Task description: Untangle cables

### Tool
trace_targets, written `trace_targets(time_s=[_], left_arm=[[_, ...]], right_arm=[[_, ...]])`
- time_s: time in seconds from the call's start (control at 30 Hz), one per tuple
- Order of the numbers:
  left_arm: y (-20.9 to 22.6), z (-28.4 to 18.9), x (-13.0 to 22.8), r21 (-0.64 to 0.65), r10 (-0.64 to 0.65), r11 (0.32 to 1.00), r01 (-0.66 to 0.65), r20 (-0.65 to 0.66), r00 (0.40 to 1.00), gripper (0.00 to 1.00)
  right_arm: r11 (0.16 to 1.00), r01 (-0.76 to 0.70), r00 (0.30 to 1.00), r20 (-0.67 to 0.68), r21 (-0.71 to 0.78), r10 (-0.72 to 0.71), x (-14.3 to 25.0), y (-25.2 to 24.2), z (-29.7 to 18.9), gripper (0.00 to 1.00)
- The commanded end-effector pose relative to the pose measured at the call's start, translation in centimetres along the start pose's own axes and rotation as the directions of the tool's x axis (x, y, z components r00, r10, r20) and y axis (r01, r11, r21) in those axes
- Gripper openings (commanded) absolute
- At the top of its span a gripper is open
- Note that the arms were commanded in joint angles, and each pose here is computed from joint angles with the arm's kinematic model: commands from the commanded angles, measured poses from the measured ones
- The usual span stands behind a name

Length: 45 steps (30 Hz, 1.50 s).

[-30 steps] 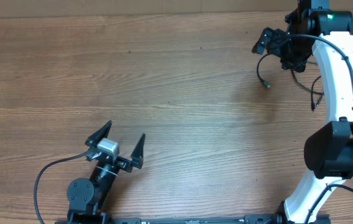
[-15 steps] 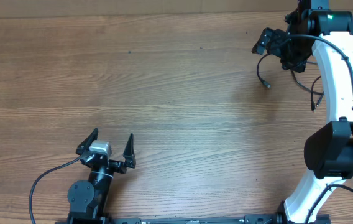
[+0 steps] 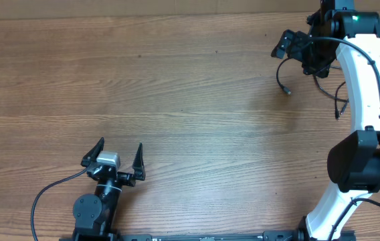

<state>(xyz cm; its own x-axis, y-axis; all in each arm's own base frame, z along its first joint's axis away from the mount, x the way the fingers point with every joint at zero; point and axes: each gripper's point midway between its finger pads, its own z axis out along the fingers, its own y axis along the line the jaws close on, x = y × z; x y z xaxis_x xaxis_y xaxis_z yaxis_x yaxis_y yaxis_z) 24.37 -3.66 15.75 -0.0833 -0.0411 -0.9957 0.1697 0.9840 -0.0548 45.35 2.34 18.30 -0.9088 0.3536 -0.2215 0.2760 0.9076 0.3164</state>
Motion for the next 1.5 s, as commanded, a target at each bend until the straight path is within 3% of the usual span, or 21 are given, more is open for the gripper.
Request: trace_targets(time_s=[0.0,1.13,1.47], left_arm=[[0.4,0.0,0.0,-0.02,0.024,1.0,-0.023,0.004,1.0,1.0],[0.4,0.0,0.1,-0.02,0.023,1.0,-0.023,0.002,1.0,0.99],[0.4,0.0,0.1,-0.02,0.023,1.0,-0.023,0.002,1.0,1.0]], right_arm=[[1.0,0.003,1.0,-0.002,0.002,-0.003,0.0,-0.1,0.1,1.0],[1.0,0.002,1.0,0.0,0.002,-0.002,0.0,-0.1,0.1,1.0],[0.999,0.046,0.996,0.082,-0.022,-0.044,-1.3,1.6,-0.8,1.0]])
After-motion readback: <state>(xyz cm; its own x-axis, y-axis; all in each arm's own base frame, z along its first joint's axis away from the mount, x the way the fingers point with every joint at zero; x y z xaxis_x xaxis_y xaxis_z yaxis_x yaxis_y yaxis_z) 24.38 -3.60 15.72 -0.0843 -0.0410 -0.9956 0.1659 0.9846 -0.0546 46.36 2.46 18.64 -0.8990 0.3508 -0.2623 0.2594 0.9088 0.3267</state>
